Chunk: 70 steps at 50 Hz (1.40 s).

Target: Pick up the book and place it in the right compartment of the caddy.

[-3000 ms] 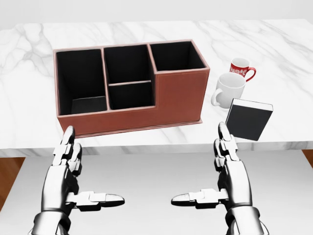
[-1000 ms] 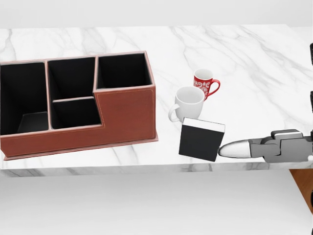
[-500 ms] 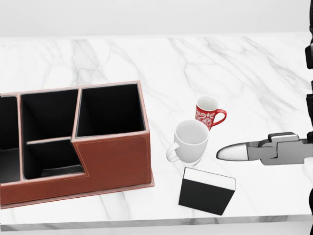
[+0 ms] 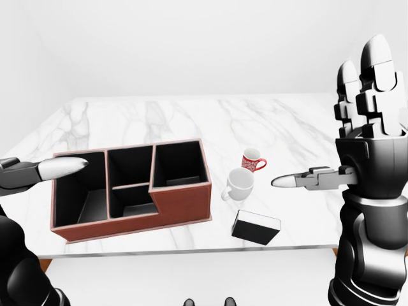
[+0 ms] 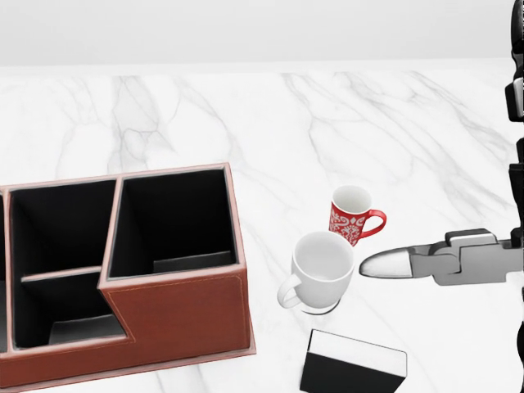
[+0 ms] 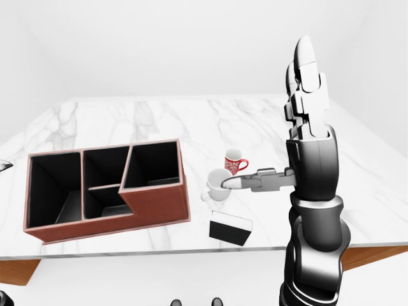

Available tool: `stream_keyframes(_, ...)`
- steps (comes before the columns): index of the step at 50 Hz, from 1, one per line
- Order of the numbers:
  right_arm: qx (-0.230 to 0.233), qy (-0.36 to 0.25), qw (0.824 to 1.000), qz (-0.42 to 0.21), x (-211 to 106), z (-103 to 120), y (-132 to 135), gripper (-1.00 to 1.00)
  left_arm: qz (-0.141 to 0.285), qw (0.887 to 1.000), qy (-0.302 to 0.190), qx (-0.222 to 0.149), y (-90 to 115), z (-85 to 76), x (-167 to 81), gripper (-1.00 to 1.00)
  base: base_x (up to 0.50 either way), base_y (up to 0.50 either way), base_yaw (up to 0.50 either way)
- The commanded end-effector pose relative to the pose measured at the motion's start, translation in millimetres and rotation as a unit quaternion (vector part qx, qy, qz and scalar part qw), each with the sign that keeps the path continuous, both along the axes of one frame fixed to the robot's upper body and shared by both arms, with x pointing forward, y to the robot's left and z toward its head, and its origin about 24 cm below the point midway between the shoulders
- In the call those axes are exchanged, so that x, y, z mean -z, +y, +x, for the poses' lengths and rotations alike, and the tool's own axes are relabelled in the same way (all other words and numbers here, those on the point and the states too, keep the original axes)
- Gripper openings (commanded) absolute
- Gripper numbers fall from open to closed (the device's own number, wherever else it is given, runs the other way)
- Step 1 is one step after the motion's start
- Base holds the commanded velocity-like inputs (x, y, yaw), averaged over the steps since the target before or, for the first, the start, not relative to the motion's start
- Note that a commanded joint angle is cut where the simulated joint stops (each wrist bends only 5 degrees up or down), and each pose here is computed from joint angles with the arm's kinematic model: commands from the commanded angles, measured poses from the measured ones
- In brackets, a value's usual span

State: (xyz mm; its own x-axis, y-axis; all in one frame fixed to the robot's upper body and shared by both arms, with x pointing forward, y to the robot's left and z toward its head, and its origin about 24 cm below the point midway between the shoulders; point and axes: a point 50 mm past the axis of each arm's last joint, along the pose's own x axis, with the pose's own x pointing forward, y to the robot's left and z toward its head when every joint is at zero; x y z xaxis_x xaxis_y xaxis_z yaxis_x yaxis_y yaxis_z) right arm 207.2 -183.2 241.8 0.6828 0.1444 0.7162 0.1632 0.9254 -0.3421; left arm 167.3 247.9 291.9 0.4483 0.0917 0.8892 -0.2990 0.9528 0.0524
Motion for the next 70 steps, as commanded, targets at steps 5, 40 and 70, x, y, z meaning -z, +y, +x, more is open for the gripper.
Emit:
stream_keyframes(5, -0.002, 0.007, 0.999, -0.035, 2, -4, 8, 1.00, 0.000, 1.000, -0.002, -0.004, 2, -2.5, 0, 1.00, 0.00, 0.00, 0.00)
stream_keyframes(40, -0.004, 0.176, 0.969, -0.174, 57, -9, 31, 1.00, -0.002, 1.000, -0.003, -0.007, 4, -2.3, -1, 1.00, 0.00, 0.00, 0.00)
stream_keyframes(70, -0.011, 0.253, 0.951, -0.177, 84, -24, 29, 1.00, -0.006, 1.000, 0.005, -0.007, 4, -1.1, 2, 1.00, 0.00, 0.00, 0.00)
